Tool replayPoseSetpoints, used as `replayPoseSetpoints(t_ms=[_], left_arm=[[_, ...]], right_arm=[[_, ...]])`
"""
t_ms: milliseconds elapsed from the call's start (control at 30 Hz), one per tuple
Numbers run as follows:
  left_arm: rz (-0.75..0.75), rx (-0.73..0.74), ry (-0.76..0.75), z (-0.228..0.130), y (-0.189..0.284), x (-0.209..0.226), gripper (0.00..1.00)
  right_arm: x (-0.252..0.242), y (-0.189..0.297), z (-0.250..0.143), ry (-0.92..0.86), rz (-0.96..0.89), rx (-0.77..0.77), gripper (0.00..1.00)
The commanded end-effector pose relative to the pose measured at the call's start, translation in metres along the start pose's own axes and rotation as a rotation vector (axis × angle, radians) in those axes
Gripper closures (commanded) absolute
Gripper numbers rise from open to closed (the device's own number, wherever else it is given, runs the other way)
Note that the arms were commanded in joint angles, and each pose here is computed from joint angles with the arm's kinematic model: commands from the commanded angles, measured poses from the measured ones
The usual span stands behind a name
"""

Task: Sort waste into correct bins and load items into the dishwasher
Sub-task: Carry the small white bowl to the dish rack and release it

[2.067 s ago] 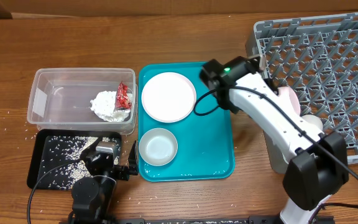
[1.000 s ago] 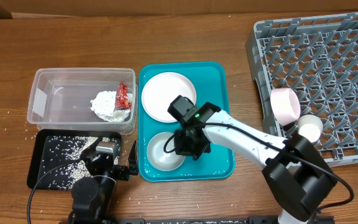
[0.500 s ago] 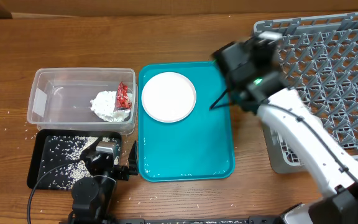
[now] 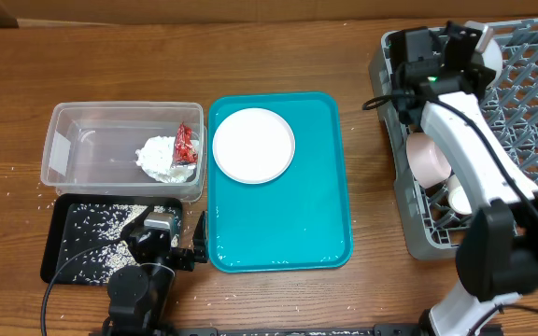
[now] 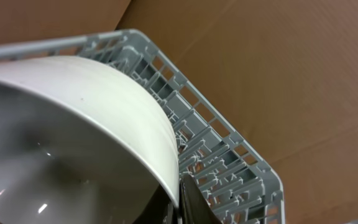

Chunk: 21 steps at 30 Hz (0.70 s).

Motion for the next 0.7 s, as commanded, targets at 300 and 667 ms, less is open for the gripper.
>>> replayPoseSetpoints(t_ms=[300, 667], left_arm=[[0.009, -0.005, -0.017, -0.001, 0.000, 0.001, 0.00], [0.009, -0.005, -0.017, -0.001, 0.000, 0.001, 0.00]], right_arm=[[0.045, -0.006, -0.051, 0.361, -0.046, 0.019, 0.96], [0.055, 0.035, -0.063, 0.451, 0.043, -0.010, 0.95]])
Point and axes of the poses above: each gripper's point midway between its finger pads, its own y axis back along the fingers, its own x axis along the line the jaws close on, z = x × y, the point moved 10 cm from there along y, back along the fingers, and after that the axes turned 12 degrees about -y, right-handed, at the moved point
